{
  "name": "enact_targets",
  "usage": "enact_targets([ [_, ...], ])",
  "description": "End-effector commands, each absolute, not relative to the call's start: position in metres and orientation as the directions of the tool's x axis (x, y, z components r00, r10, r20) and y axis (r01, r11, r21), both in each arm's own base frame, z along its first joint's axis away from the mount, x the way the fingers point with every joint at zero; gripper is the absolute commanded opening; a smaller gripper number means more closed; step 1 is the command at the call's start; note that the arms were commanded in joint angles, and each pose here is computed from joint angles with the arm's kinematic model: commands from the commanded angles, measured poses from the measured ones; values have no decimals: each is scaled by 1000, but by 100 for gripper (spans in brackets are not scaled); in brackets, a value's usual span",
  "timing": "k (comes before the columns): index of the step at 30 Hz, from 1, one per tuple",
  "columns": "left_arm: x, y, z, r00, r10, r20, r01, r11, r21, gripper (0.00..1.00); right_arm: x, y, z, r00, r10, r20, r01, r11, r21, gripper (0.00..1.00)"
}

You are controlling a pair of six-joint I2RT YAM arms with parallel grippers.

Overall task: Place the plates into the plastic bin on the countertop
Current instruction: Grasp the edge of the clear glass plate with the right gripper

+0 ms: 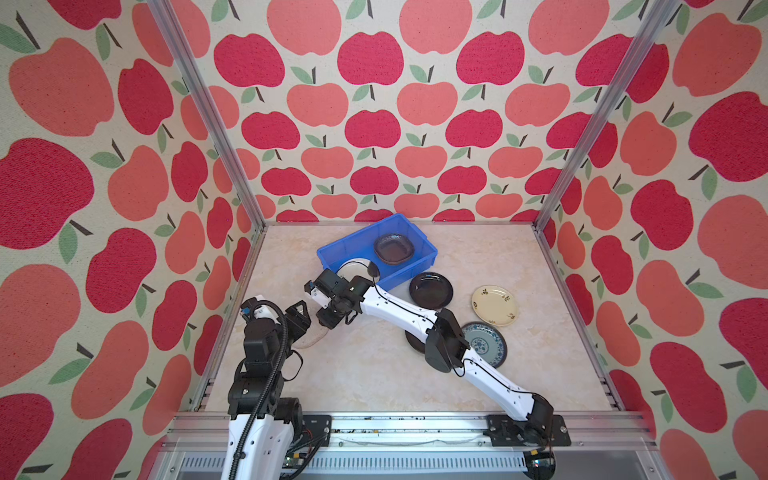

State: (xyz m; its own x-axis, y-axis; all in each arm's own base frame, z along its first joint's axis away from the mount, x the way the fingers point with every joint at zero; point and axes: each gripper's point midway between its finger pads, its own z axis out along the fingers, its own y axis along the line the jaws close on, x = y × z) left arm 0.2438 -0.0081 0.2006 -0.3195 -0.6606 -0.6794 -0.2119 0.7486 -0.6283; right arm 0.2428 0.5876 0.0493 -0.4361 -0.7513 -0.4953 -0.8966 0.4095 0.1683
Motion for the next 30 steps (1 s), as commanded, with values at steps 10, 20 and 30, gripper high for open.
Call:
enact_targets([
  [10,242,-9,183,-352,-655,-669,-224,752,-619,70,238,595,37,-532,-709,-463,-847,444,294,43],
  [20,244,-9,179,-356,-657,-665,-220,750,-624,70,236,593,35,-541,-709,-452,-841,452,297,27],
  [30,251,-11,183,-361,-653,-666,-196,751,-630,71,236,593,68,-532,-688,-494,-846,450,285,0],
])
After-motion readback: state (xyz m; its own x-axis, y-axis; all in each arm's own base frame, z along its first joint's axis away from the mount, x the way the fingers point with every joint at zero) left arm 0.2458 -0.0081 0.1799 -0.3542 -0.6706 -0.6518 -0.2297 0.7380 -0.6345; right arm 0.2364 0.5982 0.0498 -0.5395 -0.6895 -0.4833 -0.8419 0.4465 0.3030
